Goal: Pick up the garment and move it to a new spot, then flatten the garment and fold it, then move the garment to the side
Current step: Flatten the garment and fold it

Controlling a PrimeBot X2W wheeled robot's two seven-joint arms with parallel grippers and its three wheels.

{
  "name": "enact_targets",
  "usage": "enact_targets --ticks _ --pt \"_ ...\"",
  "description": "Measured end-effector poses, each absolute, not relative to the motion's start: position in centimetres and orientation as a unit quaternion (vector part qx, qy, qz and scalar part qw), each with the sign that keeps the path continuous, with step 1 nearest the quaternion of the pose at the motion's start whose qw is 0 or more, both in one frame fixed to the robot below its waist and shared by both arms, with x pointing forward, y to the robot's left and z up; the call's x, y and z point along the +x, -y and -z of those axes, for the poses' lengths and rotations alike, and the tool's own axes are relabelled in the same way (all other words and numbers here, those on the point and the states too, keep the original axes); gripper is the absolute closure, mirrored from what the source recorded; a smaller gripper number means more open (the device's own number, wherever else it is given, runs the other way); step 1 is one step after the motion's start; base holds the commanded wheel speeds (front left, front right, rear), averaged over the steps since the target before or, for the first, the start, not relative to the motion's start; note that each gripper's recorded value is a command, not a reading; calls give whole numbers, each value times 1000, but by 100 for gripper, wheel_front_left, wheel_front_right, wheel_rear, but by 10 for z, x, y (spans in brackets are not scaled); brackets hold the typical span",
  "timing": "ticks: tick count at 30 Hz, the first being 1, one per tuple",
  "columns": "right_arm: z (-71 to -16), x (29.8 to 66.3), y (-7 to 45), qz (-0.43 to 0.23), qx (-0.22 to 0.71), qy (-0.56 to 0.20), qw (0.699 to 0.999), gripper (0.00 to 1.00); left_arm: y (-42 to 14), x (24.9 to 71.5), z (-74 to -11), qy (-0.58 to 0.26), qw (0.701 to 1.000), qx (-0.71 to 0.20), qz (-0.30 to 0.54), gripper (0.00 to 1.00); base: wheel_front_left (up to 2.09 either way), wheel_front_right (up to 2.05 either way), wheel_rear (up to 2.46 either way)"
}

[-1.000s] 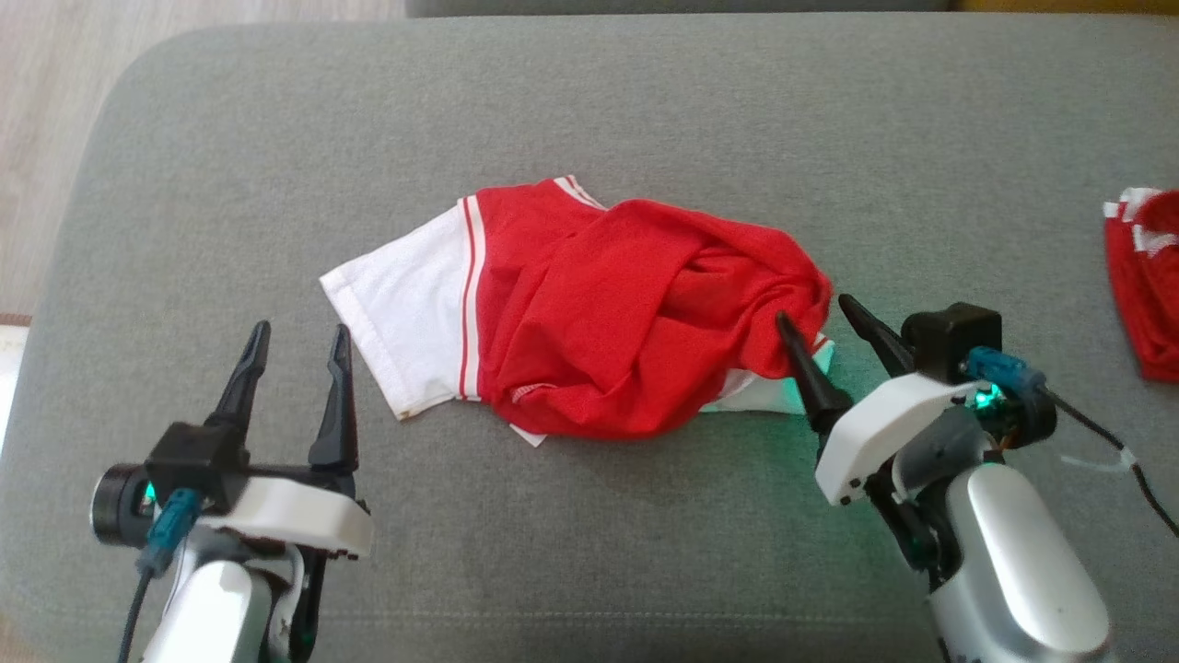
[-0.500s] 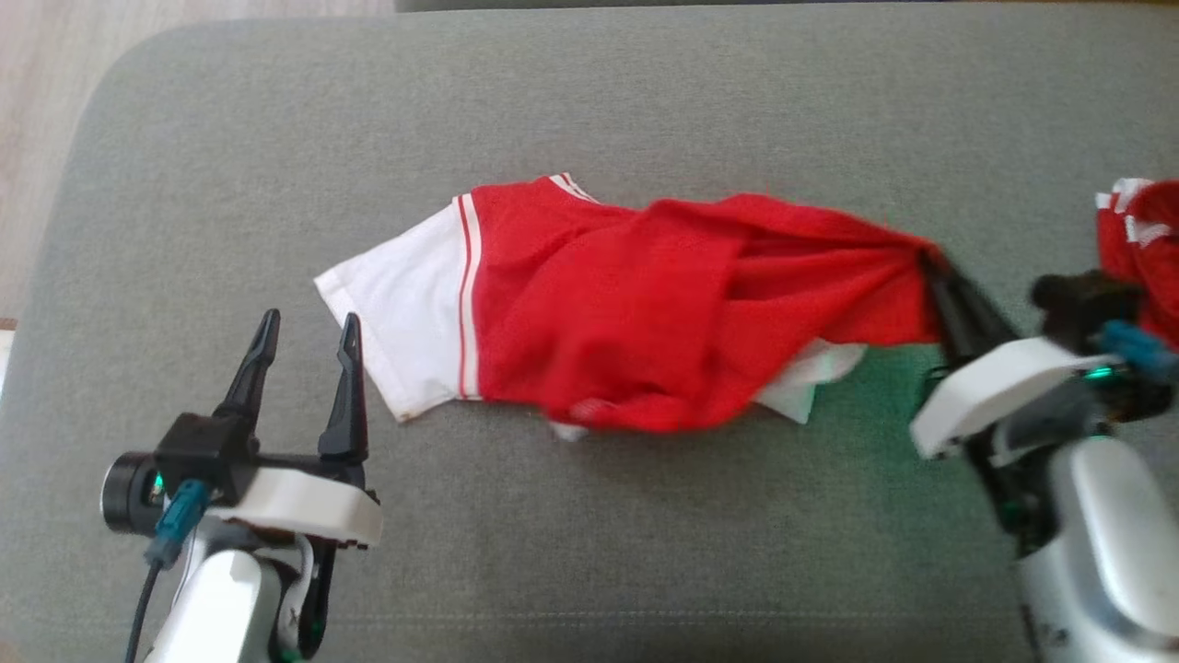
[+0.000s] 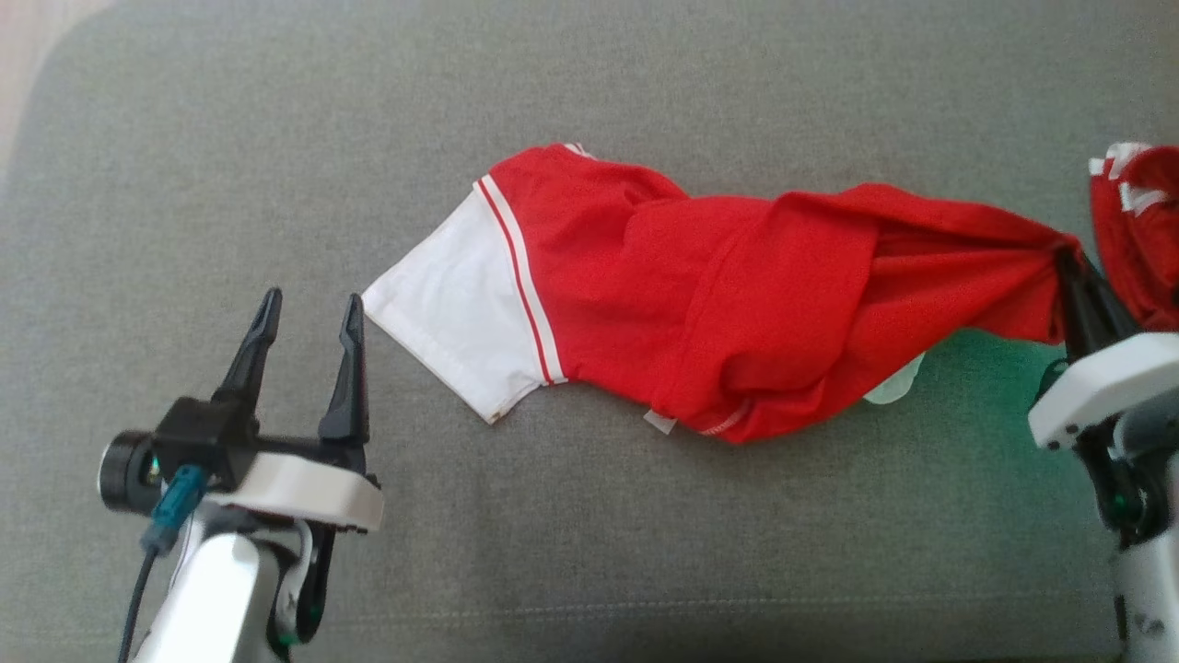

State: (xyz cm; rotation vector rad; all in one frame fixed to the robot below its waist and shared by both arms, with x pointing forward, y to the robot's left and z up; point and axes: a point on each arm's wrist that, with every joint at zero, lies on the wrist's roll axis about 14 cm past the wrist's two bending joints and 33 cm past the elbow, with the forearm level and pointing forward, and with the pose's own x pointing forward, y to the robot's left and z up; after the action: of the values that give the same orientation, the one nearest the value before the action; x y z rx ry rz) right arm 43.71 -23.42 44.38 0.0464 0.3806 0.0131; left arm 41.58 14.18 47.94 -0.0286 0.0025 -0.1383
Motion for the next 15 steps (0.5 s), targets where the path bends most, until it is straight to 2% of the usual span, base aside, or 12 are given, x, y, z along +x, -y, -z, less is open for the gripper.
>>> enact_targets --ticks 10,11,12,13,14,15 --pt "-420 478 223 -25 39 -204 978 100 -140 432 -477 2 997 -11 77 0 0 0 0" --pt "-414 479 223 -26 39 -210 977 94 -139 432 -475 1 997 -13 79 0 0 0 0" --pt "-408 478 223 -24 41 -217 975 69 -139 432 -474 -1 997 -14 78 0 0 0 0" --pt "-402 477 224 -21 47 -222 974 39 -139 432 -473 -2 997 -15 78 0 0 0 0" --pt "-397 475 225 -19 48 -224 973 0 -139 432 -473 -3 997 -15 78 0 0 0 0" --pt "-397 475 225 -19 48 -224 973 0 -139 432 -473 -3 997 -15 78 0 0 0 0"
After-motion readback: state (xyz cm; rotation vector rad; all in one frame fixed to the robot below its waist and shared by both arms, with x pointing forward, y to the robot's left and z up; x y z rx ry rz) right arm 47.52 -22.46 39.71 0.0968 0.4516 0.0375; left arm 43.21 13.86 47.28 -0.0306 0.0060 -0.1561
